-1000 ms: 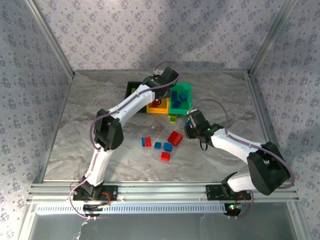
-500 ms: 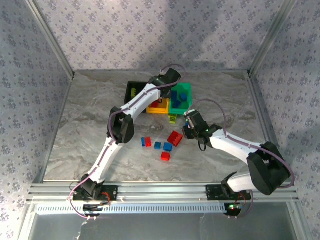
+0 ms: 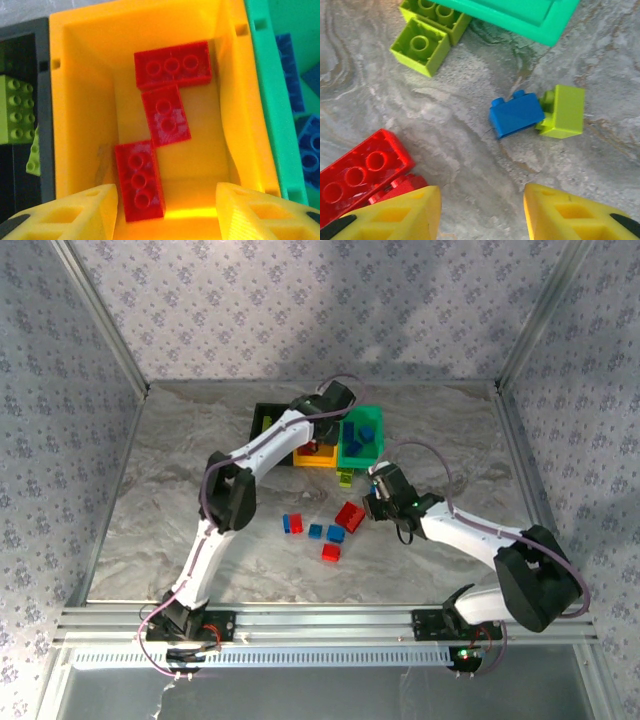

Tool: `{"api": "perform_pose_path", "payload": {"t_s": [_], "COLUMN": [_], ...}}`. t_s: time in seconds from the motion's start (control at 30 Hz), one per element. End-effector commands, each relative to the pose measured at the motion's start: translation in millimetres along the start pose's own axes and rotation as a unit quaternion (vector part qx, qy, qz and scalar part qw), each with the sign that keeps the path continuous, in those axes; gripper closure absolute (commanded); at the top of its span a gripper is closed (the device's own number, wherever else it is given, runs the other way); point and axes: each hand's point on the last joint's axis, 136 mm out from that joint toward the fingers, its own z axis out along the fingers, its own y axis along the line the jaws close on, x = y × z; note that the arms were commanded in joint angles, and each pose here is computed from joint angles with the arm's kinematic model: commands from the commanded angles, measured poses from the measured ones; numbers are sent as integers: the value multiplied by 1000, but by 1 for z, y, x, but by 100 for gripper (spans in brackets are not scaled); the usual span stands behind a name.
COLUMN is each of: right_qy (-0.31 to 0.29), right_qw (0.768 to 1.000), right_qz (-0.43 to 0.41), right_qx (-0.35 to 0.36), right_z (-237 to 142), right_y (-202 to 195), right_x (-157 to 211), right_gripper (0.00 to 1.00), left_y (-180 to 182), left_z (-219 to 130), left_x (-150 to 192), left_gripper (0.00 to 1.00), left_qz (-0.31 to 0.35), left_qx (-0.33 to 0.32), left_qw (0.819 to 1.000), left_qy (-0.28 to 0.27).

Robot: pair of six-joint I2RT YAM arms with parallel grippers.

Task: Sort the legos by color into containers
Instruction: Place the lego in the container, then pick up the lego from the center of the table.

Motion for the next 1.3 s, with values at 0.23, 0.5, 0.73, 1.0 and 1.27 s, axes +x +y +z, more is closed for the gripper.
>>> {"api": "perform_pose_path", "payload": {"t_s": [0.23, 0.5, 0.73, 1.0, 1.27], "right_qy": [-2, 63, 79, 95, 115], "right_qw": [990, 984, 985, 986, 987], "right_qz": [107, 150, 145, 132, 116], "right_qx": [-91, -70, -50, -34, -1], "right_z": [-21, -7, 5, 18, 22], "right_y": [27, 39, 51, 63, 60], "right_x": [8, 27, 29, 30, 35], "right_gripper": [41, 42, 42, 43, 45], "left_y": [10, 27, 47, 63, 77], "left_z": [-75, -84, -92, -102, -97], "left_x": [31, 71, 91, 102, 114], "left_gripper": [46, 46, 46, 46, 46], "left_qz": [-63, -74, -71, -55, -47], "left_qx": [119, 133, 120, 102, 83], "left_qw": [989, 986, 986, 988, 990], "left_qy": [-66, -64, -89, -101, -105]}}
